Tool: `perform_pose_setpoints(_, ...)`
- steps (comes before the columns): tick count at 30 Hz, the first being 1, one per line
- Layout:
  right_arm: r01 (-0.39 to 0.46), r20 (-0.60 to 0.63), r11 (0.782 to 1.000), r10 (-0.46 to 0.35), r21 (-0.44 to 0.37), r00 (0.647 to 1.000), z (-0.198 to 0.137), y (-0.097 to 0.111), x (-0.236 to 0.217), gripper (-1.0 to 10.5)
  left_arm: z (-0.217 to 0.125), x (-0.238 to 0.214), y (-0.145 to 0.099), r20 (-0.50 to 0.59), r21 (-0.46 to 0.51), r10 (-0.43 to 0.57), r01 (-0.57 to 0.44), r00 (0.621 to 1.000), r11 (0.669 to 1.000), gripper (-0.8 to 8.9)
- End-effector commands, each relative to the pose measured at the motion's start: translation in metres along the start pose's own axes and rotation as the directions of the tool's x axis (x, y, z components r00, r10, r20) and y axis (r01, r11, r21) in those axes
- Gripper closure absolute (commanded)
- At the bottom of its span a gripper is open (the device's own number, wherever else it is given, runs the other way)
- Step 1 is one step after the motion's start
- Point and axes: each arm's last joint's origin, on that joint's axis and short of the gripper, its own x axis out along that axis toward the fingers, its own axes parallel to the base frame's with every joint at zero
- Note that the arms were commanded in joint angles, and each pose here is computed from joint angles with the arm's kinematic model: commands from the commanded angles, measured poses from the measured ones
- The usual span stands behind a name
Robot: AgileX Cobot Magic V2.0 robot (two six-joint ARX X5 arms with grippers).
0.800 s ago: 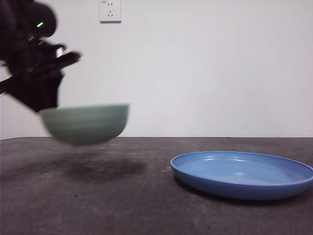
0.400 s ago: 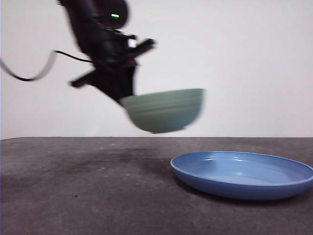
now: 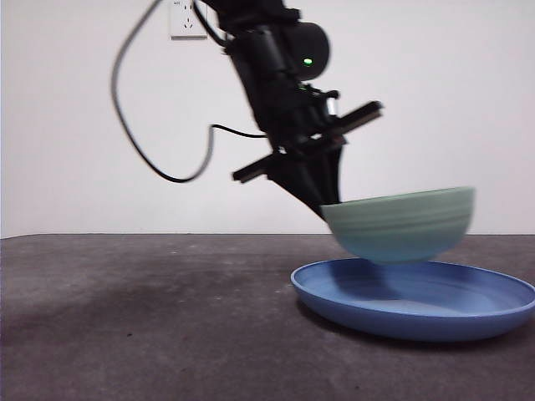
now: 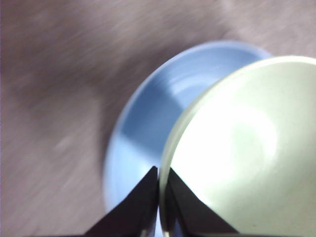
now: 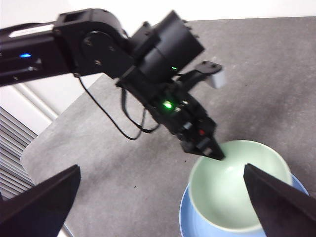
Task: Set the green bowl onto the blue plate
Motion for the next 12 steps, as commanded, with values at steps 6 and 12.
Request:
perform_pose_setpoints(6, -0.009, 0.015, 1.000, 0.009, -0.010, 1.000, 0.005, 0.003, -0.002, 3.5, -0.001, 0.030, -0.010, -0.082, -0.015, 0.074, -0.076, 0.994, 0.997, 7.97)
perform_pose_setpoints(12, -0.009, 0.015, 1.000, 0.009, -0.010, 1.000, 0.005, 0.003, -0.002, 3.5, -0.005, 0.037, -0.011, -0.121, -0.014, 0.080, -0.082, 0.989, 0.997, 7.84)
